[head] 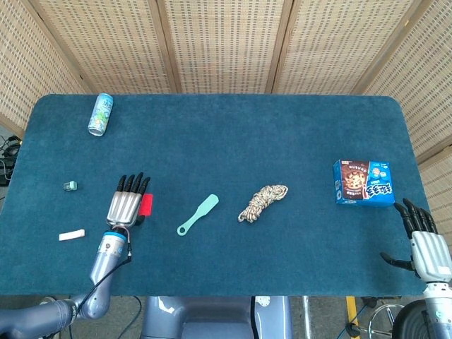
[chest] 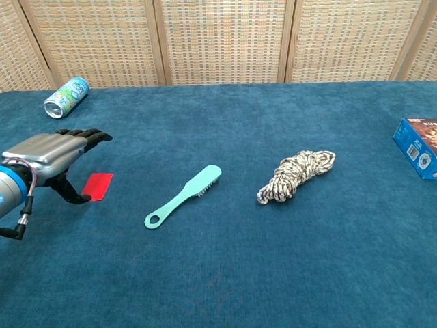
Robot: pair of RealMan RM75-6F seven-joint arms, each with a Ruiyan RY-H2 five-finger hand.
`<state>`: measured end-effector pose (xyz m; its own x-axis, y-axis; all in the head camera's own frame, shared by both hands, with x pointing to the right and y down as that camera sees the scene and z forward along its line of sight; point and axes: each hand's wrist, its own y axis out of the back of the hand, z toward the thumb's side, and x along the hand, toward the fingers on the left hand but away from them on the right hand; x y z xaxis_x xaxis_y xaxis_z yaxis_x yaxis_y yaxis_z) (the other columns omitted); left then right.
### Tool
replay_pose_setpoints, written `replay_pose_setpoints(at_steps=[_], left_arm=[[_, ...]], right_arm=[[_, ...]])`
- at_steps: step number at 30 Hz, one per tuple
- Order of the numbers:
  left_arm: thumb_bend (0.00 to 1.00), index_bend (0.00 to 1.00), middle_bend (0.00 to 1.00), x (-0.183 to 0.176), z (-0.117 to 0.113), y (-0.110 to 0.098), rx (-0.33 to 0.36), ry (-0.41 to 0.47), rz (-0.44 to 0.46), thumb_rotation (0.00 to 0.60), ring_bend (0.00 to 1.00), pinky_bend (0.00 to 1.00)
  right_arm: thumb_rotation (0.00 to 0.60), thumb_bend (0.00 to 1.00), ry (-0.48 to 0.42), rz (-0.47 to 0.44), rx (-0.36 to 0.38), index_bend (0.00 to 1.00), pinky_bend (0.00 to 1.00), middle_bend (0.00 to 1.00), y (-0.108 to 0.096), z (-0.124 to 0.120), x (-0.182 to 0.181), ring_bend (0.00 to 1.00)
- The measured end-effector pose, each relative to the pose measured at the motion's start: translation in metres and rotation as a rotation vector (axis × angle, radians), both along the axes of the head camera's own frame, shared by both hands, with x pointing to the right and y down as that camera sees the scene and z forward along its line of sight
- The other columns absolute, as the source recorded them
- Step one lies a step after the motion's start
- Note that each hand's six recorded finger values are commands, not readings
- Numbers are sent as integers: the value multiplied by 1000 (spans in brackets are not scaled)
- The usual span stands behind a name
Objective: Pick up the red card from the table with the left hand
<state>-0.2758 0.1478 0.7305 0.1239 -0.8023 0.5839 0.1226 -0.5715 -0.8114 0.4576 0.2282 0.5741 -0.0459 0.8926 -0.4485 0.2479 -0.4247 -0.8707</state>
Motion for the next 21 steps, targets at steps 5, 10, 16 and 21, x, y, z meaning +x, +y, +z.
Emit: replay_pose_setpoints(at_steps=[5,10,16,21], left_arm=[[275,0,0,3,3,2,-7,-3,8,600,0,0],[274,0,0,5,7,4,-23,1,5,600,0,0],[289,0,0,8,11,3,-20,-13,21,600,0,0],[357,0,0,12,15,0,2,-35,45,600,0,0]], right_arm=[[600,0,-1,2,1,0,0,0,0,0,0,0],[600,0,2,2,-1,0,0,0,0,0,0,0],[600,0,2,8,-1,0,0,0,-1,1,2,0],[600,0,-1,12,2,0,0,0,-1,1,3,0]])
